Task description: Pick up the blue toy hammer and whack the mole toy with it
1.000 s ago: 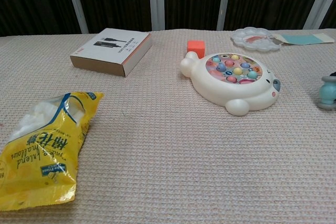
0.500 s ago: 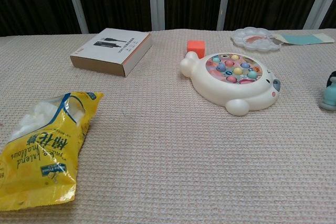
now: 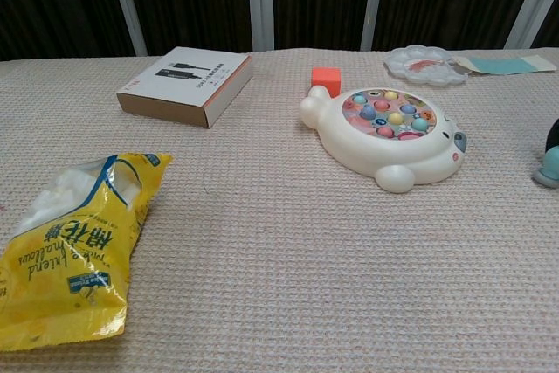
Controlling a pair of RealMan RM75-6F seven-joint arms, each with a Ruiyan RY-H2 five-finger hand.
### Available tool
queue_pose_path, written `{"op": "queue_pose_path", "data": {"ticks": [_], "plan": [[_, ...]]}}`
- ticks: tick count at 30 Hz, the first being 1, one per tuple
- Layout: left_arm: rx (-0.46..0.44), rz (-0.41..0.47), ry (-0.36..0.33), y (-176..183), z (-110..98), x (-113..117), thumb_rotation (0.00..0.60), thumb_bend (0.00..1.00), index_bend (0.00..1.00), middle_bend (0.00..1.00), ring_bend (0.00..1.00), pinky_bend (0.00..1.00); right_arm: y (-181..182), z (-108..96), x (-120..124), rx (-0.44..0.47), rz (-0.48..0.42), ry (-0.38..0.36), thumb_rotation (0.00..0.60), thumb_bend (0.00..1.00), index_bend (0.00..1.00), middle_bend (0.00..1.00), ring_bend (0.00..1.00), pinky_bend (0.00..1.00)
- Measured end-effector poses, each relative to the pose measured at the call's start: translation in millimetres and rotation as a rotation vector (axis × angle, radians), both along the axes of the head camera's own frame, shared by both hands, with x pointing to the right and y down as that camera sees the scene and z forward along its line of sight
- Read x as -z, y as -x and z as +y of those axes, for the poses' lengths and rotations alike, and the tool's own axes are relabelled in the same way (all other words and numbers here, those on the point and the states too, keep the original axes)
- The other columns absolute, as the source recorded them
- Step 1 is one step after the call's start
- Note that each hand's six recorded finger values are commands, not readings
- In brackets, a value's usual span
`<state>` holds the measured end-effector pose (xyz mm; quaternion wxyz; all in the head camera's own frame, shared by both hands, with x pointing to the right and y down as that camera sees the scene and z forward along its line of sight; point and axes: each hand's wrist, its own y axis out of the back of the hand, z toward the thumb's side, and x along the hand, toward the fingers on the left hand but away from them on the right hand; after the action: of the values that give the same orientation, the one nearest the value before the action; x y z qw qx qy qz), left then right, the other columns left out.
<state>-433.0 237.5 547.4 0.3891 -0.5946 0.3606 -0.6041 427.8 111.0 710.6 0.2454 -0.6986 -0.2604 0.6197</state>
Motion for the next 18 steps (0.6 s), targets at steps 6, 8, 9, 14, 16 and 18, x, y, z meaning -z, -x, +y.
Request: {"op": "queue_pose_path", "data": {"ticks": [6,8,9,14,16,18], "plan": [[0.002,0.003,-0.005,1,-1,0,0.6,0.15,0.0,0.0,0.0,0.0,2,1,5,0.014,0.016,0.012,0.6,0.35,0.0,0.18,0.0,0.0],[0.003,0.004,-0.007,2,-1,0,0.6,0.15,0.0,0.0,0.0,0.0,3,1,9,0.015,0.013,0.006,0.6,0.35,0.0,0.15,0.0,0.0],[0.004,0.004,-0.007,2,-1,0,0.6,0.15,0.0,0.0,0.0,0.0,3,1,11,0.015,0.011,0.002,0.6,0.35,0.0,0.14,0.0,0.0],[0.016,0.012,-0.011,5,-2,-1,0.6,0.15,0.0,0.0,0.0,0.0,0,4,35,0.004,-0.012,-0.063,0.6,0.35,0.0,0.11,0.0,0.0],[0.02,0.014,-0.016,7,-2,-2,0.6,0.15,0.0,0.0,0.0,0.0,-2,8,49,-0.011,-0.032,-0.111,0.6,0.35,0.0,0.11,0.0,0.0],[0.023,0.018,-0.019,8,-1,-2,0.6,0.15,0.0,0.0,0.0,0.0,-5,13,62,-0.027,-0.05,-0.162,0.6,0.35,0.01,0.11,0.0,0.0]]}}
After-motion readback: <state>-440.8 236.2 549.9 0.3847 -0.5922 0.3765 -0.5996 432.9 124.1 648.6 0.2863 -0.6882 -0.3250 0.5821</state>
